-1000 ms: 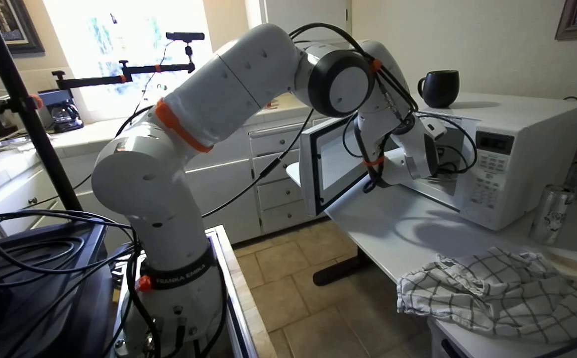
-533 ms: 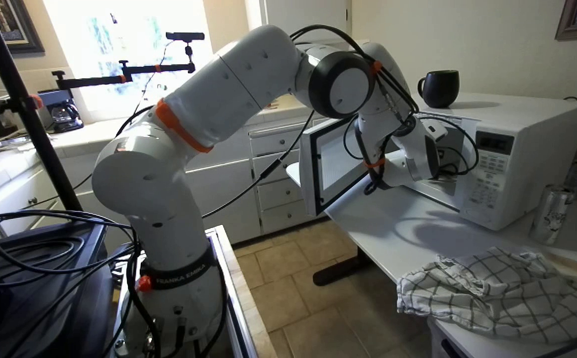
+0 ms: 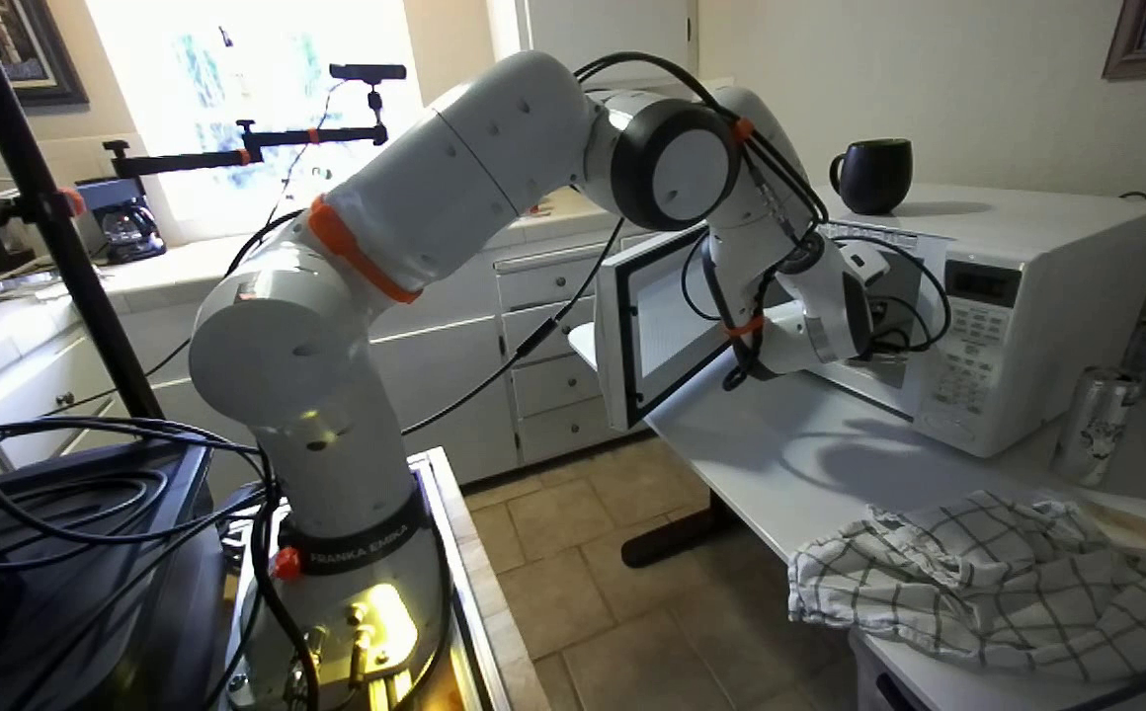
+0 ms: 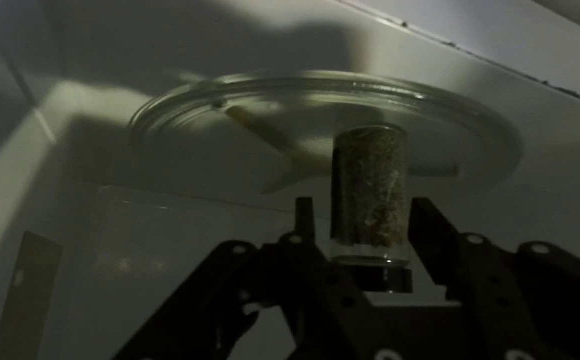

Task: Remove the bottle from the microwave and put it on top o

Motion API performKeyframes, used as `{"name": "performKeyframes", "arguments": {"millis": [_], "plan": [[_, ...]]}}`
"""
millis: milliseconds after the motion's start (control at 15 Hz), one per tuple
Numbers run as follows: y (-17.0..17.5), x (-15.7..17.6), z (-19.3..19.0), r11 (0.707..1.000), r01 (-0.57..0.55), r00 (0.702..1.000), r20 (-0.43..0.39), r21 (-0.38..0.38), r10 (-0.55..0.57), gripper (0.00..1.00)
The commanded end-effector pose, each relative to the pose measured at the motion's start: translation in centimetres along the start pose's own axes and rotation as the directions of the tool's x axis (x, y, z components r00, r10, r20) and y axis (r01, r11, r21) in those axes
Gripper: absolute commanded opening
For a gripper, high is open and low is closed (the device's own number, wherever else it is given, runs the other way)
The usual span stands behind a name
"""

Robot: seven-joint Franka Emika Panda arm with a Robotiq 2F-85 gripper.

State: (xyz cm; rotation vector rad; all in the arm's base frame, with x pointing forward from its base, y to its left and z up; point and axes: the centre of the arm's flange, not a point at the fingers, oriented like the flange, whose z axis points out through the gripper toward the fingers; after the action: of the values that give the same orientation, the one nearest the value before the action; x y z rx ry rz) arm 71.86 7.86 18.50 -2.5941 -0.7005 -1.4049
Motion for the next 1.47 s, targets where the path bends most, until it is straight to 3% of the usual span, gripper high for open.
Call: {"name": "performKeyframes", "arguments": {"millis": [0,133,200,1400], "plan": [[-0.2,-0.4,0.1,1.0,-0.001,1.0,0.006,-0.031,0.001,0.85],[0.2,-0.3,0.5,0.999,0.002,1.0,0.009,-0.036,-0.001,0.99],[0.3,-0.4,0.8,0.999,0.007,1.0,0.012,-0.038,-0.006,1.0],[0.3,1.0,3.8,0.997,0.067,0.997,-0.041,-0.031,-0.068,1.0]]}}
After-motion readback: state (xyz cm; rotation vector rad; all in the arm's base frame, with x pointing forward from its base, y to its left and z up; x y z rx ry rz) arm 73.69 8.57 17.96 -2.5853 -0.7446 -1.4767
